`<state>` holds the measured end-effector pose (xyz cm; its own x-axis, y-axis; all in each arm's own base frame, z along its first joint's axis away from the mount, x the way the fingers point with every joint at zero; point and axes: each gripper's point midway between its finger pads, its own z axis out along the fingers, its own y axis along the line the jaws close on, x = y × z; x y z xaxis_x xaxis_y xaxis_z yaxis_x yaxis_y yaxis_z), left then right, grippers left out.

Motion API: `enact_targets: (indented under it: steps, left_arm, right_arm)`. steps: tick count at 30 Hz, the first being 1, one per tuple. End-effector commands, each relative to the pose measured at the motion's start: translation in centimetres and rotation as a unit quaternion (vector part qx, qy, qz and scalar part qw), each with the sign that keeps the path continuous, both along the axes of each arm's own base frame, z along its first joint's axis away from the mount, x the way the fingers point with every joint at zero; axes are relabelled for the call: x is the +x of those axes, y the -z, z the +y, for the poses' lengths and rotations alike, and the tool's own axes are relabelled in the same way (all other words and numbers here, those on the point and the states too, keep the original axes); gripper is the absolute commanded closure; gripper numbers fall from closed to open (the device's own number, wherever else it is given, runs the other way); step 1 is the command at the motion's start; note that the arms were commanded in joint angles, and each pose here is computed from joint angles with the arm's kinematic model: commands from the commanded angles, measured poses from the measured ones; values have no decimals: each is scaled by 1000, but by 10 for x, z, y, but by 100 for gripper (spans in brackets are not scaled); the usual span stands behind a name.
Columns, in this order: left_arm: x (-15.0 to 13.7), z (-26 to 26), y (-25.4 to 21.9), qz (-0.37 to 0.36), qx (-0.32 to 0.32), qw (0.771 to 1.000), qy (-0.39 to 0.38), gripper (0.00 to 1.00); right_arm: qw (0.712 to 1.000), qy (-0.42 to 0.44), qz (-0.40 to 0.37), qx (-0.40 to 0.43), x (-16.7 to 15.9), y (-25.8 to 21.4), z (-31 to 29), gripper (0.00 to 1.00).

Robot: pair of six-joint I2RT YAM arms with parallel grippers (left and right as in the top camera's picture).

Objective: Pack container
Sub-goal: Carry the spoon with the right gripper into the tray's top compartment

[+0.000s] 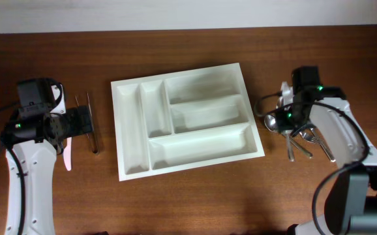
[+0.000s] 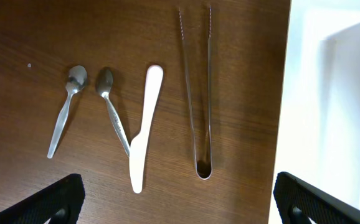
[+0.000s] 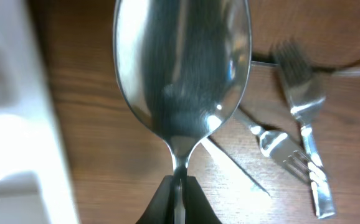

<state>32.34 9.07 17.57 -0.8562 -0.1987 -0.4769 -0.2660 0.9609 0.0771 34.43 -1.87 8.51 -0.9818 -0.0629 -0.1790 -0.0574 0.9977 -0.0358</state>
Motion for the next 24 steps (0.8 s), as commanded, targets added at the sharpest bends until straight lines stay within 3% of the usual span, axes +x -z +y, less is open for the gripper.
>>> enact_targets:
  steps: [1,7,11,14,17,21,24]
  left_arm:
    - [3,5,-7,-5,12,1000,0,1]
    - [3,5,-7,-5,12,1000,0,1]
    - [3,5,-7,-5,12,1000,0,1]
    - [3,5,-7,-5,12,1000,1,1]
    - [3,5,-7,-5,12,1000,1,1]
    - [3,5,-7,-5,12,1000,0,1]
    - [3,5,-7,-6,12,1000,0,1]
  right_arm:
    - [997,-4,-60,41,20,-48,16,96]
    - [991,-69,-94,69,31,-84,63,96]
    - [973,-196,-110,52,31,-87,103,96]
    - [929,-347,-130,19,31,-88,135,96]
    - [863,-478,-163,-19,36,-94,161,96]
    - [803,-555,-211,-55,51,-102,183,96]
    - [790,-563,-235,-62,66,-101,191,96]
